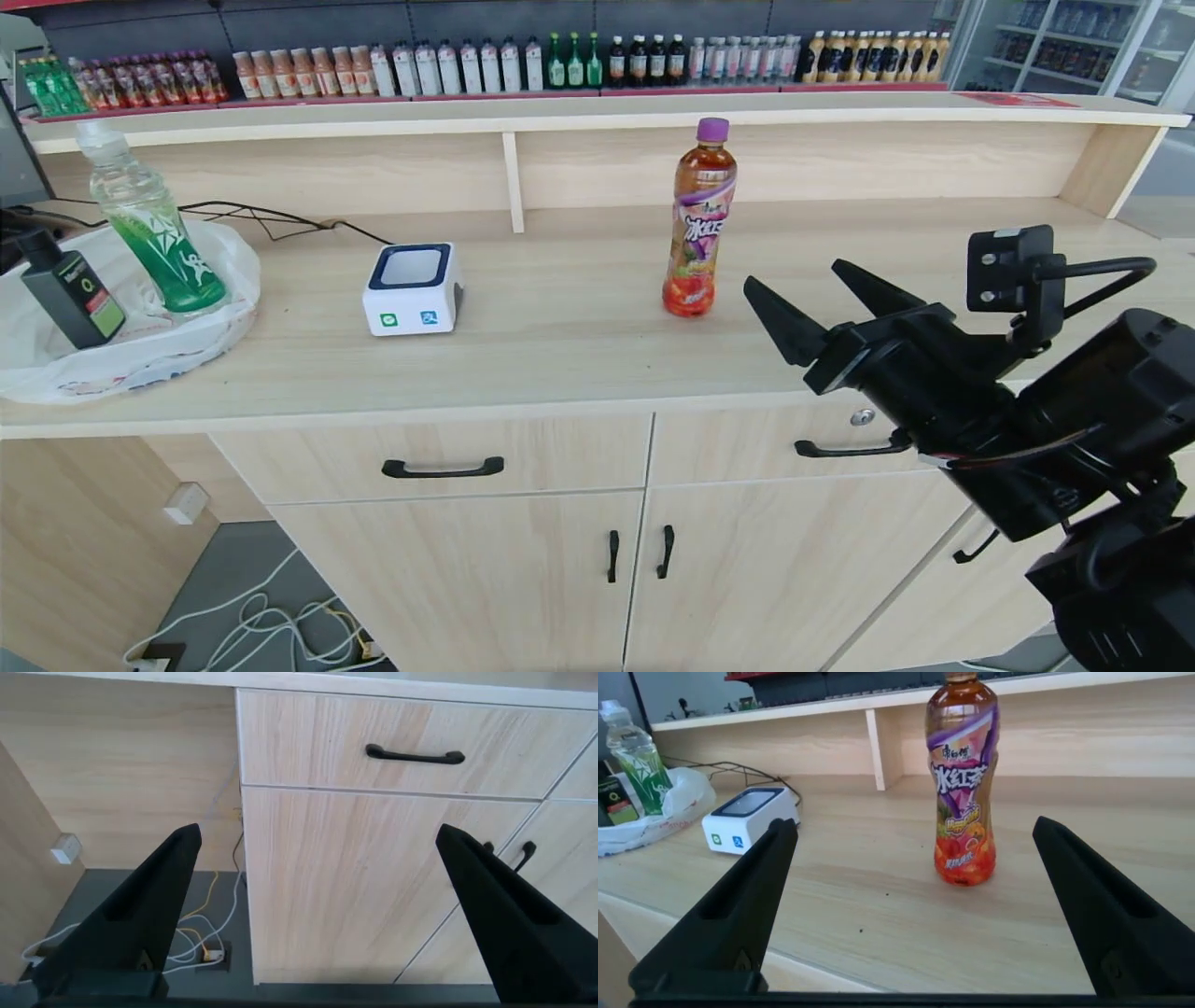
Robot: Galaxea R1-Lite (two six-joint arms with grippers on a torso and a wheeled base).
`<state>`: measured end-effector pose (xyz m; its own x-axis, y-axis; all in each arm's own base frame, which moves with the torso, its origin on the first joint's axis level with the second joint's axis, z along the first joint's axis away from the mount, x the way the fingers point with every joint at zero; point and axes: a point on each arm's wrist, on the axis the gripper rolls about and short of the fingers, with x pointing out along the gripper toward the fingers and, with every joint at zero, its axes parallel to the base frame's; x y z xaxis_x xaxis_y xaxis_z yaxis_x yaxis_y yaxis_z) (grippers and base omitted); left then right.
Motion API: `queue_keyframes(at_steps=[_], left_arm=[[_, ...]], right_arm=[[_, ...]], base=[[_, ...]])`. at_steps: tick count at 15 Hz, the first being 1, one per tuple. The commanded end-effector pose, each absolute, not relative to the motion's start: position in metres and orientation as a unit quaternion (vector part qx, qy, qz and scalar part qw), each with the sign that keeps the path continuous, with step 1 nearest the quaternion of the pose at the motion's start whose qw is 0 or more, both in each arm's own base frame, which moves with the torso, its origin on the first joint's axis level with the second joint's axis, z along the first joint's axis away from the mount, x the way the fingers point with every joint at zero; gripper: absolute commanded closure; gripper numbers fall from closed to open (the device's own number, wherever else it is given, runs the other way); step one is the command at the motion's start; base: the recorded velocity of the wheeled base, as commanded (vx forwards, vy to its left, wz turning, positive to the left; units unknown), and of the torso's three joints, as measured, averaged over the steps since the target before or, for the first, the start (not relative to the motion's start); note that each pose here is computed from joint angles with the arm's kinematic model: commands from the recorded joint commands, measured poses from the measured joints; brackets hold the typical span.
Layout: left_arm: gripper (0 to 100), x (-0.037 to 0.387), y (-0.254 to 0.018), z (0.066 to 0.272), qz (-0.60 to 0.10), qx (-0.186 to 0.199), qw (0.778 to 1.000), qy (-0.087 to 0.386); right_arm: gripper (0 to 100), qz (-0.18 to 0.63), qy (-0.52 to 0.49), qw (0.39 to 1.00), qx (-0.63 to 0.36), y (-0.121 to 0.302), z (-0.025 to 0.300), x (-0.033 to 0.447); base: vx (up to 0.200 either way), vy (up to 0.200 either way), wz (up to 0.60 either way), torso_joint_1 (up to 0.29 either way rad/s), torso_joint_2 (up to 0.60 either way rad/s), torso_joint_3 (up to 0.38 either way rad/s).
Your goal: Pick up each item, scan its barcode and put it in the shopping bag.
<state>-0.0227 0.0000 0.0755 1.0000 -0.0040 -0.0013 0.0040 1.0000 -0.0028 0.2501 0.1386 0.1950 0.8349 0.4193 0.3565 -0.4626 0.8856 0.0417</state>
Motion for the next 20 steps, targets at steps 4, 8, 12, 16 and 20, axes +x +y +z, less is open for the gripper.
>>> queue_keyframes(at_steps=[4, 8, 12, 16, 20], left_arm=[[0, -0.023, 0.000, 0.076, -0.002, -0.002, 1.000, 0.001], [0, -0.023, 0.000, 0.076, -0.002, -0.002, 1.000, 0.001], [0, -0.023, 0.000, 0.076, -0.002, -0.002, 1.000, 0.001], [0, -0.023, 0.000, 0.076, -0.002, -0.002, 1.000, 0.001], [0, -0.023, 0.000, 0.076, -0.002, -0.002, 1.000, 0.001]], right_arm=[[0, 0.230, -0.174, 0.955, 0.064, 0.138, 0.197, 0.249], [0, 0.230, -0.174, 0.955, 0.064, 0.138, 0.197, 0.249], [0, 0.230, -0.179, 0.954, 0.065, 0.138, 0.199, 0.249], [0, 0.229, -0.200, 0.949, 0.084, 0.148, 0.209, 0.257], [0, 0.214, -0.174, 0.958, 0.075, 0.147, 0.213, 0.274]], base=[[0.050, 0.000, 0.00, -0.001, 0.00, 0.001], [0.200, 0.000, 0.00, -0.002, 0.00, 0.005], [0.000, 0.000, 0.00, 0.000, 0.00, 0.000], [0.000, 0.000, 0.00, 0.000, 0.00, 0.000], [0.000, 0.000, 0.00, 0.000, 0.00, 0.000]])
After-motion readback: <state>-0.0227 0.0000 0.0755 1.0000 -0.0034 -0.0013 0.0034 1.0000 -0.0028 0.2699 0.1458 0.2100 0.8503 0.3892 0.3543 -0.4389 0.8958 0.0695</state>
